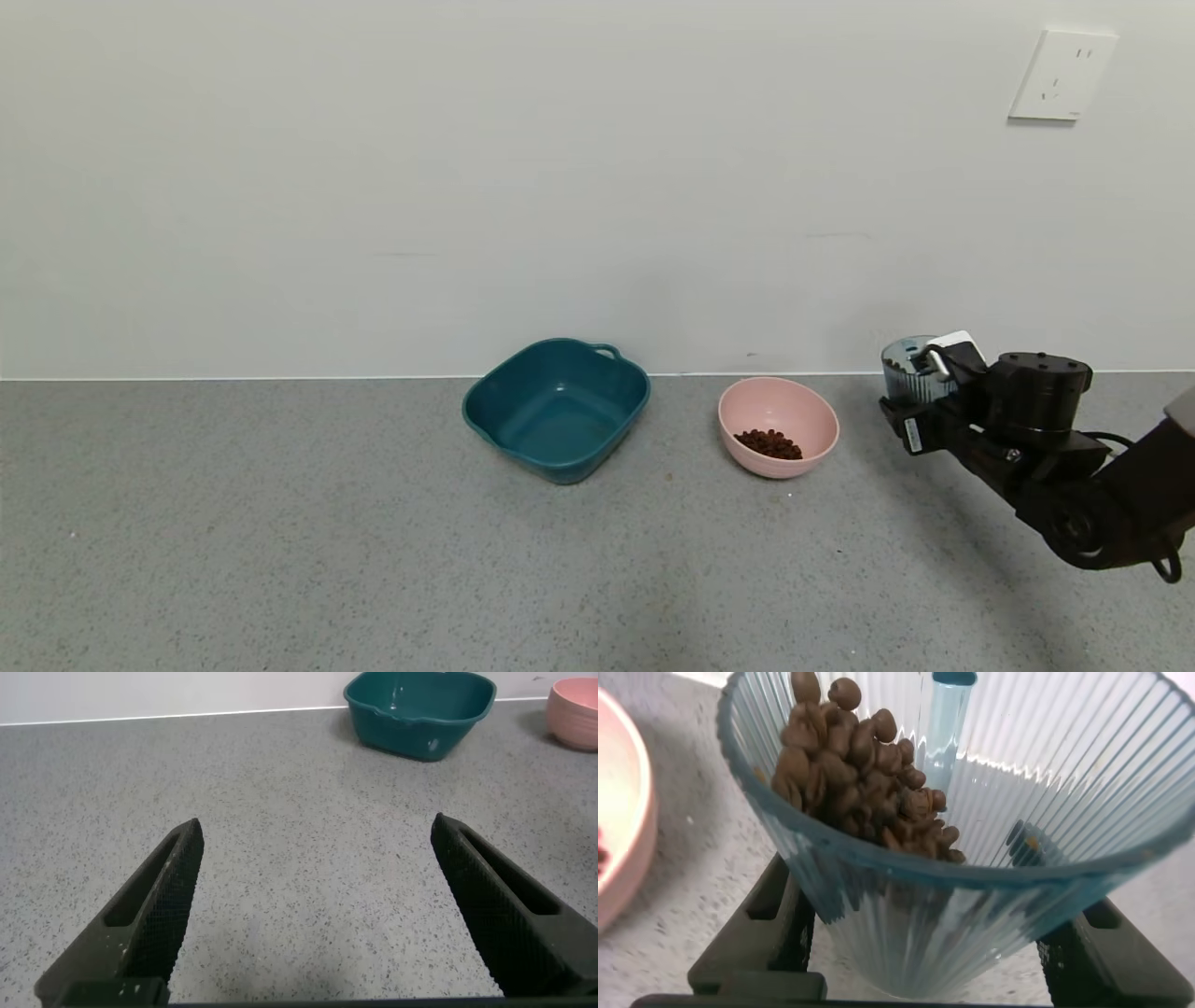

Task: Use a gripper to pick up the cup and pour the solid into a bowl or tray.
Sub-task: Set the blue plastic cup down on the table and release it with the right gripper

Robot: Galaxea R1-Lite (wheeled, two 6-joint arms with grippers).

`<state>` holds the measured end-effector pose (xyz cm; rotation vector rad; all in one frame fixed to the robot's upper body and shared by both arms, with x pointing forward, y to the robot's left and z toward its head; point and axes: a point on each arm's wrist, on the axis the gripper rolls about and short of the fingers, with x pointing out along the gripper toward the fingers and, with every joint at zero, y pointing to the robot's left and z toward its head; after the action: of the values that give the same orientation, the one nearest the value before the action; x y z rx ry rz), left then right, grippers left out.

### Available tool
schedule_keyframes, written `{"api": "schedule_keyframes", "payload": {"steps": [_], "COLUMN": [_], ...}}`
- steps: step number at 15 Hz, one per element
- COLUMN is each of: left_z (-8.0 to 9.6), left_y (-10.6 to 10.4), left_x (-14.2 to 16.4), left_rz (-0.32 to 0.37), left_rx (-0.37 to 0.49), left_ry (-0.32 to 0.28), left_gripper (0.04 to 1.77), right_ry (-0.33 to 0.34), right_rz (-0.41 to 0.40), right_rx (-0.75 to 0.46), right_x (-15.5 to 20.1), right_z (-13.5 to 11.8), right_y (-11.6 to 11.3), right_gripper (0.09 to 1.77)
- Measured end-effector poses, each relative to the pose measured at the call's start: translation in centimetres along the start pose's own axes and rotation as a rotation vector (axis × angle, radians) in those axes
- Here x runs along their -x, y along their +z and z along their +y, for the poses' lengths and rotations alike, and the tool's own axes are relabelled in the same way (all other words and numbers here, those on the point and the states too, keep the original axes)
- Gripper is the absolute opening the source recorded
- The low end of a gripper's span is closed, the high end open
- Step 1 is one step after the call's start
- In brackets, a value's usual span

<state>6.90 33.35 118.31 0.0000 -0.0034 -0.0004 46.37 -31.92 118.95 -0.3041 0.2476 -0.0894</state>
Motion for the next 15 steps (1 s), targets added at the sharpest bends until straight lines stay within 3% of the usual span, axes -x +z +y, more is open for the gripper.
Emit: {"api": "schedule_keyframes", "payload": {"steps": [6,15], "left_z": [0.0,0.0], "left_y": [0.0,0.0], "left_x": [0.0,0.0], "left_rz": [0.0,0.0], "left_rx": [0.0,0.0], "left_ry": [0.0,0.0], "left_gripper": [1.75,1.75], "right_ry": [-0.007,-0.017], "right_rz": [-0.033,-0.041], "right_rx": [-0.238,-0.271], "right_x": [0.37,-0.26], "right_z": [-0.07,-0.13], "right_y": [0.63,0.08], "right_gripper": [1.34,1.34]}}
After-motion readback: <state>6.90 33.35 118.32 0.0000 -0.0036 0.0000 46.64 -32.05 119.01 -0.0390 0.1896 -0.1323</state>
